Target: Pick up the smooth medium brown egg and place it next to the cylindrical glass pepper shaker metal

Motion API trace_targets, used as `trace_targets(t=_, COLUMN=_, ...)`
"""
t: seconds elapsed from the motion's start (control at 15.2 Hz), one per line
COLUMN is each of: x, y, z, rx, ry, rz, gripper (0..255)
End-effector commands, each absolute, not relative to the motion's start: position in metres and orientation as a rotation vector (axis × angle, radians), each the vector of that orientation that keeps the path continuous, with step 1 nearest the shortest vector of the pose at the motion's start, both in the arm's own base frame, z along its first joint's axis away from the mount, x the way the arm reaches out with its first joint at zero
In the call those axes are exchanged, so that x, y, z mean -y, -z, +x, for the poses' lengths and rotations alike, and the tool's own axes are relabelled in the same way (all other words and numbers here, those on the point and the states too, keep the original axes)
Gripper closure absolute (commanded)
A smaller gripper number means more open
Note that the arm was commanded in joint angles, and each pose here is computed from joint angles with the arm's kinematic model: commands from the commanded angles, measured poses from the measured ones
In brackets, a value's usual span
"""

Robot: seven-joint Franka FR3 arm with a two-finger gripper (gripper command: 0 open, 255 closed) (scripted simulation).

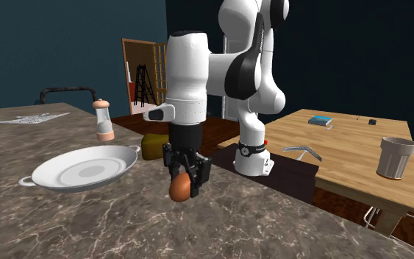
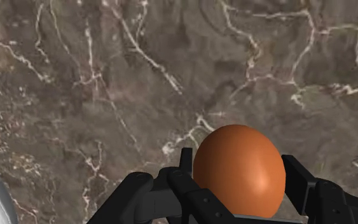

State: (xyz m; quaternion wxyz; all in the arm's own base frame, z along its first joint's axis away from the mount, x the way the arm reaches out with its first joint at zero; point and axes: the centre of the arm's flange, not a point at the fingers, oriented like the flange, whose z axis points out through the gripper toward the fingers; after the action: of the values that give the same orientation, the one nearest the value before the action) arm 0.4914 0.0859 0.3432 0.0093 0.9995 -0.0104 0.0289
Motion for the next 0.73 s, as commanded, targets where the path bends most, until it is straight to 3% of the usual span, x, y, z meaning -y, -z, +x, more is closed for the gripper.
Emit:
trace_targets(t=0.0, x=-0.087, y=-0.353, z=0.492, rx=0.032, ry=-0.090, rz=3.121, gripper=255)
trace_targets(t=0.66, x=-0.087, y=-0.406, z=0.492, rx=0.032, ry=-0.090, rz=3.121, gripper=255)
